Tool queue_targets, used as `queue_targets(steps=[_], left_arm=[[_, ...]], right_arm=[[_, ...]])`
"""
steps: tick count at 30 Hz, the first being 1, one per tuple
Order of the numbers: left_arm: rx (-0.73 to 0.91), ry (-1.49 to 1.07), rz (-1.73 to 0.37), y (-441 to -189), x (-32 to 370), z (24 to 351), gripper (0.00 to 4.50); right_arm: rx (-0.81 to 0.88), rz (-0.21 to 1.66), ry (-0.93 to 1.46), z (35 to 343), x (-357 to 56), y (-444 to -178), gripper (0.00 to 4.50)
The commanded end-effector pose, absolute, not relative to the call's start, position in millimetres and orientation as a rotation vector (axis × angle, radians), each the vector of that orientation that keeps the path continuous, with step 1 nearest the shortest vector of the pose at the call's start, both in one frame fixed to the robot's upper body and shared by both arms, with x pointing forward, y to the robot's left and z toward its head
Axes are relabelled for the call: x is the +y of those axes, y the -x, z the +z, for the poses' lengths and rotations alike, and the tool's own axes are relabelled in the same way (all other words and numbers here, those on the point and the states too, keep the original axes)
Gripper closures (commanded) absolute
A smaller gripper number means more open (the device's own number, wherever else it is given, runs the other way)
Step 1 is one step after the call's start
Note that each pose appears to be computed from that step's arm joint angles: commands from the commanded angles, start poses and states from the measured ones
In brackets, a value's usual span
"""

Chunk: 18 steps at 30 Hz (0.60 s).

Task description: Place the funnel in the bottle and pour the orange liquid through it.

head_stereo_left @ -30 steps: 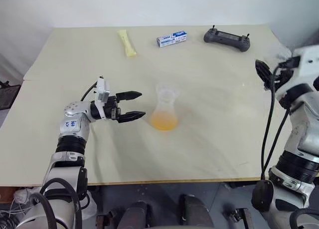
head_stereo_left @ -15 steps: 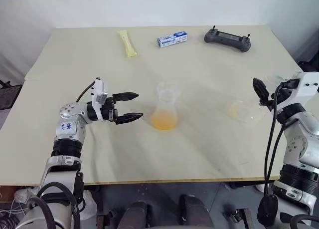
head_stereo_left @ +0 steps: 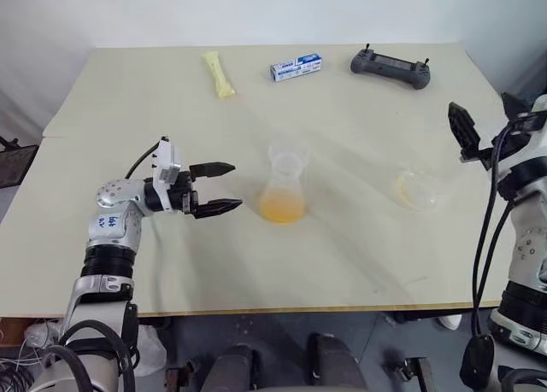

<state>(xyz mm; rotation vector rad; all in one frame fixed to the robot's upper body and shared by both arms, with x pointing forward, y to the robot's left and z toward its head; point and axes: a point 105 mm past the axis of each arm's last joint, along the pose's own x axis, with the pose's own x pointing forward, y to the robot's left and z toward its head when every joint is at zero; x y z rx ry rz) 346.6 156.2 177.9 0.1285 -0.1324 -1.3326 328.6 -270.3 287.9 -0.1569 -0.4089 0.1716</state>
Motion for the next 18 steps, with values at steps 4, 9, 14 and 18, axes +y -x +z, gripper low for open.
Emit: queue_targets(steps=[4,9,14,18], left_arm=[[-0.14,-0.177,-1.338,-339,174,186,0.0],[-0.094,-0.183,-1.333,-333,188,179,0.0],[-0.056,-0.192,-1.332,-327,200,172,0.0],[-0.068,-0.195,-1.339,-323,202,173,0.0]], right_arm=[[-0.389,0.58,0.315,298,-218,-276,0.02],[-0.152,0.751,0.376,240,-210,-246,0.02],[0.02,0.806,0.375,195,-220,-222,0.02],[0.042,0.768,0.357,184,-228,-221,0.02]])
